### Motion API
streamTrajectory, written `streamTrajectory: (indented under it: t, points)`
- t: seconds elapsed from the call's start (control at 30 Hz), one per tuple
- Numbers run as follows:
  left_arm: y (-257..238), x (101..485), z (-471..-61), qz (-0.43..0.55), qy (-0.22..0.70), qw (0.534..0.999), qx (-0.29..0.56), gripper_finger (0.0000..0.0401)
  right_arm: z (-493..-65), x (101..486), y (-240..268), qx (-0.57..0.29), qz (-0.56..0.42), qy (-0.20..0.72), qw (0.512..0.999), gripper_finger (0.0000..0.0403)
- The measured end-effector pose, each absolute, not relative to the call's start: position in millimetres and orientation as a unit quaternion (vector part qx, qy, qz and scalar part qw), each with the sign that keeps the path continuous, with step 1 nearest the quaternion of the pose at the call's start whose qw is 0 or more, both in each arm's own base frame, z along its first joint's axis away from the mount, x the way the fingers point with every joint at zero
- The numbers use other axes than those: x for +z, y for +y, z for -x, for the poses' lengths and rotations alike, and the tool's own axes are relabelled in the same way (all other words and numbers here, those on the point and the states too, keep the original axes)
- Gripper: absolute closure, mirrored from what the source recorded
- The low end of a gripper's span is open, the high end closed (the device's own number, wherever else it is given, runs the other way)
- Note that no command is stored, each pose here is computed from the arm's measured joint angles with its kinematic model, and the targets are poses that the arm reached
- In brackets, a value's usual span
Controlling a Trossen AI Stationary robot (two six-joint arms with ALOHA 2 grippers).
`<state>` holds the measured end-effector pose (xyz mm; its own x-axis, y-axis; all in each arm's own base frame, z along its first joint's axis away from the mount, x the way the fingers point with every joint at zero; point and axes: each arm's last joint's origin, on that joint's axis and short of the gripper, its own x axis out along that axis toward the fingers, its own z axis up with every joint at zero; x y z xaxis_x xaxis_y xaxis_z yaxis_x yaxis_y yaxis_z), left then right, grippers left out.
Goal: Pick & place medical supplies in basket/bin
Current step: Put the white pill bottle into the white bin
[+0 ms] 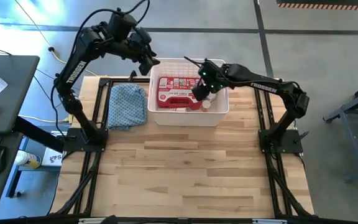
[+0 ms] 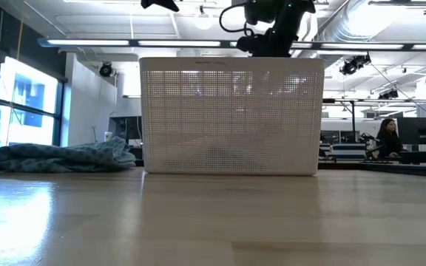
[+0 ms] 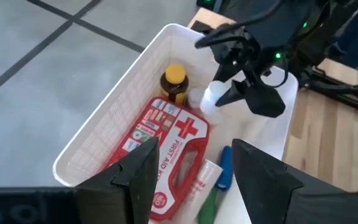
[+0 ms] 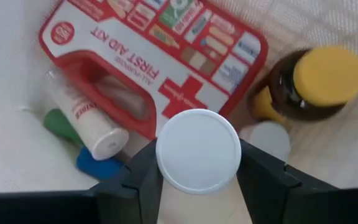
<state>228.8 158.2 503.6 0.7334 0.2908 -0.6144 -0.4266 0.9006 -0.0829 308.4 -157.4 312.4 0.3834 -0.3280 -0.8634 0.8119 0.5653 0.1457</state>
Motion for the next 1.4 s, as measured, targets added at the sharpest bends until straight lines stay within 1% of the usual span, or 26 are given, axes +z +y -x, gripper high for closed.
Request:
streamTrajectory:
  t: [0.17,0.43,0.77,1.0,1.27,1.4]
  points:
    - [165.6,502.0,-227.2,0.111,0.308,0.929,0.175,0.0169,-304.9,309.4,-154.5,-0.358,-0.305,0.440,0.765,0.0238]
    - [175.0,499.5,-224.7,0.108,0.310,0.929,0.173,0.0169,-300.9,296.7,-147.8,-0.321,-0.329,0.510,0.727,0.0237]
    - [175.6,499.5,-224.0,0.109,0.309,0.930,0.167,0.0169,-311.4,280.2,-152.0,-0.345,-0.349,0.516,0.702,0.0234]
    - [174.9,498.9,-223.9,0.107,0.312,0.930,0.162,0.0169,-316.8,283.6,-148.7,-0.336,-0.311,0.518,0.723,0.0236]
    - [174.9,499.0,-224.0,0.106,0.312,0.930,0.162,0.0169,-325.1,307.6,-151.8,-0.334,-0.278,0.485,0.759,0.0238]
    - [175.0,499.1,-224.0,0.107,0.311,0.930,0.162,0.0169,-327.8,307.0,-154.2,-0.337,-0.277,0.468,0.769,0.0237]
